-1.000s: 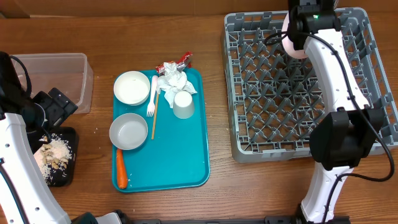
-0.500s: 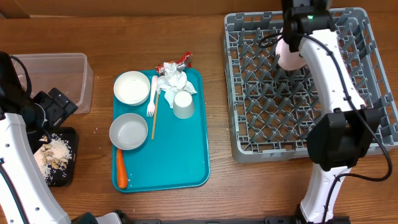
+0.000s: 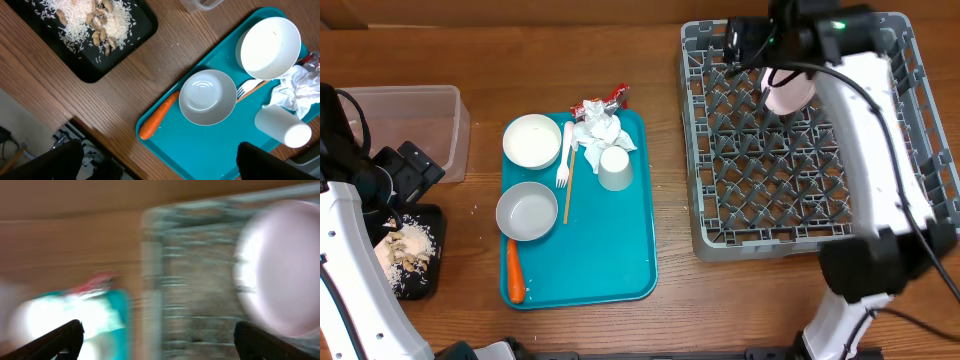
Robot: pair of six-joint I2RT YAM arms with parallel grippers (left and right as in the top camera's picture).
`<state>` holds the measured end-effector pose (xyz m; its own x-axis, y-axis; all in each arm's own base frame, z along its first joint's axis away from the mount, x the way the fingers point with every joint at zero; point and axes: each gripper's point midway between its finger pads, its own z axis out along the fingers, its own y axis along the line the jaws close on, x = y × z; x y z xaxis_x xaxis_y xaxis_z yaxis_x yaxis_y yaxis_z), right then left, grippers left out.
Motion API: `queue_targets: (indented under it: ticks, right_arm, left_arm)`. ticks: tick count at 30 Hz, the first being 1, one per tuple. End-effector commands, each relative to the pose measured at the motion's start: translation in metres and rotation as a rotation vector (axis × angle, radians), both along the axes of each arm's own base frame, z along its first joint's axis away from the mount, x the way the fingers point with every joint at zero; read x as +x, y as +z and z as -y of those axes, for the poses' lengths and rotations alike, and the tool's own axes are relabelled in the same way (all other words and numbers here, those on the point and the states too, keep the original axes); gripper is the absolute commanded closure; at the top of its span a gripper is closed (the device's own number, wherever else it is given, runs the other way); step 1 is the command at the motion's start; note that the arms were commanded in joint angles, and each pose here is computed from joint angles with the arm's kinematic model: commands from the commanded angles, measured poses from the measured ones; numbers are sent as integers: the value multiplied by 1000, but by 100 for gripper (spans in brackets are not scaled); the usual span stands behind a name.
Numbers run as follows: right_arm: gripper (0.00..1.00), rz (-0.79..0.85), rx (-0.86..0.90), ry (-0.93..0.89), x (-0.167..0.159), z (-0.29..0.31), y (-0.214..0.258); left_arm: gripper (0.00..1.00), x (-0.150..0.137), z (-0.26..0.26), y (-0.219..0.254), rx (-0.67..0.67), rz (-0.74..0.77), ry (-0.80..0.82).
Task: Sort waste into correct bins and load items into the dishwasher rack
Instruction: 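Release the plate upright in the rack's back slots, then move the right gripper to the white cup and grasp it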
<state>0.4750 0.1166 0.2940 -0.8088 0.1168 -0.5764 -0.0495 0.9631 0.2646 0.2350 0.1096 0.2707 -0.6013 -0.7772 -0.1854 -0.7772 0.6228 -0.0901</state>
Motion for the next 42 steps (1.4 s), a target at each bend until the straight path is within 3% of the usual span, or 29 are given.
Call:
queue_targets:
  ticks: [1,18,32,38,42]
  right_arm:
    - [0,15,282,272,-42,-69,49]
    - [0,-303,-53,433,-80,-192,-144]
    - [0,-441,-170,436,-94,-211,-229]
    - [0,-446,-173,435,-93,-212,-236]
    - [11,-440,-170,435,-92,-213,-236]
  left_arm:
    - [0,0,0,-3,-10,-9,13]
    - [0,0,0,-3,-10,-9,13]
    - [0,0,0,-3,-10,-9,13]
    - [0,0,0,-3,-10,-9,13]
    - [0,0,0,-3,-10,-9,13]
